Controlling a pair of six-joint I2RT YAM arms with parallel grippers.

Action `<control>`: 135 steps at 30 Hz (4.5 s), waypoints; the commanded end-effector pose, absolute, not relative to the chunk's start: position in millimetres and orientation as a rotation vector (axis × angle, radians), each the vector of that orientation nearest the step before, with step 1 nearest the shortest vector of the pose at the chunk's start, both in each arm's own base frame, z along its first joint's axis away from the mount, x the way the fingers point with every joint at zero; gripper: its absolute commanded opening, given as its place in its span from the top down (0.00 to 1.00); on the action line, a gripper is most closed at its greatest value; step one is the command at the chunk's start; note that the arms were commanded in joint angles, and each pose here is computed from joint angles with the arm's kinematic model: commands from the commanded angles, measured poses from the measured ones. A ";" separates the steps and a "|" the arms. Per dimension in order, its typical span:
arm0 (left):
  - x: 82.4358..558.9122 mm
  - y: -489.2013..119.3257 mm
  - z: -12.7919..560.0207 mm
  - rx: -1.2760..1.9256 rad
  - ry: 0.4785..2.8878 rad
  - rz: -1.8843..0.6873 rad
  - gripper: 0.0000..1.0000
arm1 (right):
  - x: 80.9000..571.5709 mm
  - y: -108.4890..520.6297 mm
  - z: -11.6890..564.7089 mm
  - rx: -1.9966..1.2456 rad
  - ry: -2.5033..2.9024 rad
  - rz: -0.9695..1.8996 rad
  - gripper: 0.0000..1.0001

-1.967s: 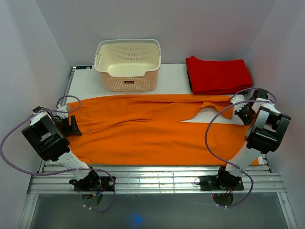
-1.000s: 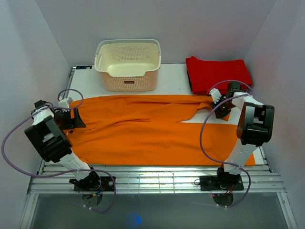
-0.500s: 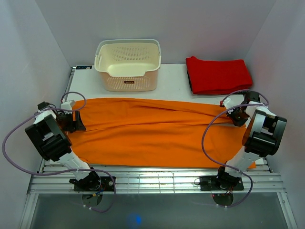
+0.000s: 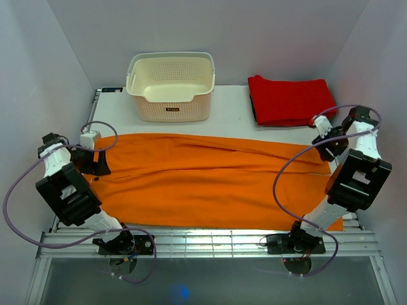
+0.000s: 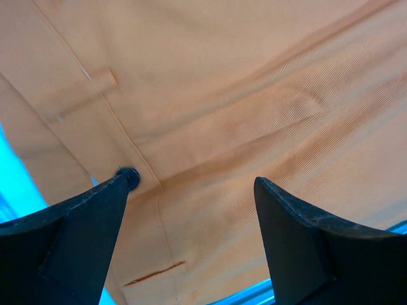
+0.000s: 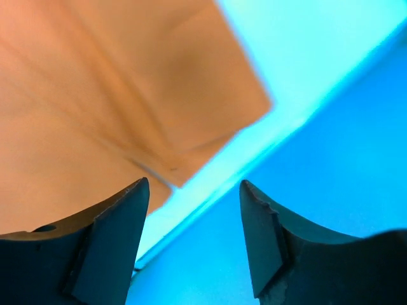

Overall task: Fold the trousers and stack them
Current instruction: Flatten the trousers out

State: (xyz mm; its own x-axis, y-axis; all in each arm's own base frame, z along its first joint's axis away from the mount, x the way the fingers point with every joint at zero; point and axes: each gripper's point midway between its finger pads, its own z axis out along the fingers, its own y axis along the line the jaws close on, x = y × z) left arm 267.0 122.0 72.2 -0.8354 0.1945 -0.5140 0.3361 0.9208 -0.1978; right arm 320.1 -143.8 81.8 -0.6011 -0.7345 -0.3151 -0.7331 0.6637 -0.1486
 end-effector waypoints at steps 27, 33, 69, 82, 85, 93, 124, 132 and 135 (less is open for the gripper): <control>315.6 -196.5 102.3 1.014 2.194 -0.736 0.12 | 366.0 -21.4 38.2 -1.365 2.389 0.043 0.57; 328.5 -261.7 95.5 1.095 2.139 -0.781 0.12 | 366.8 -21.4 24.0 -1.367 2.410 0.028 0.58; 305.1 -246.0 97.6 1.005 2.265 -0.862 0.20 | 442.3 -40.3 113.3 -1.184 2.374 -0.130 0.24; 367.8 -52.5 112.7 0.447 2.412 -0.650 0.21 | 317.4 -21.5 26.4 -1.281 2.620 0.188 0.31; 386.0 -7.4 123.2 0.422 2.394 -0.554 0.19 | 305.7 -32.5 8.7 -1.315 2.655 0.162 0.33; 416.0 93.5 115.4 0.310 2.421 -0.366 0.25 | 270.4 -64.8 -24.2 -1.387 2.740 0.075 0.41; 430.3 187.2 73.0 -0.115 2.386 -0.506 0.37 | 187.3 114.1 24.2 -1.732 2.409 0.576 0.34; 430.4 159.6 85.5 -0.078 2.291 -0.690 0.58 | 171.8 101.1 -2.0 -1.823 2.475 0.524 0.35; 434.8 159.3 89.0 -0.088 2.268 -0.714 0.69 | 168.0 92.9 -9.9 -1.856 2.491 0.488 0.35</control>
State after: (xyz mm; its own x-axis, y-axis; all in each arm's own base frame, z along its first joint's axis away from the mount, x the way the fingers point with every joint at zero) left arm 426.8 166.7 65.4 -0.7698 -0.2542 -0.5855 0.0785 0.8726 -0.4821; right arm 185.3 109.1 19.2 -0.3155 -0.9095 -0.2707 -0.9405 0.2618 0.2166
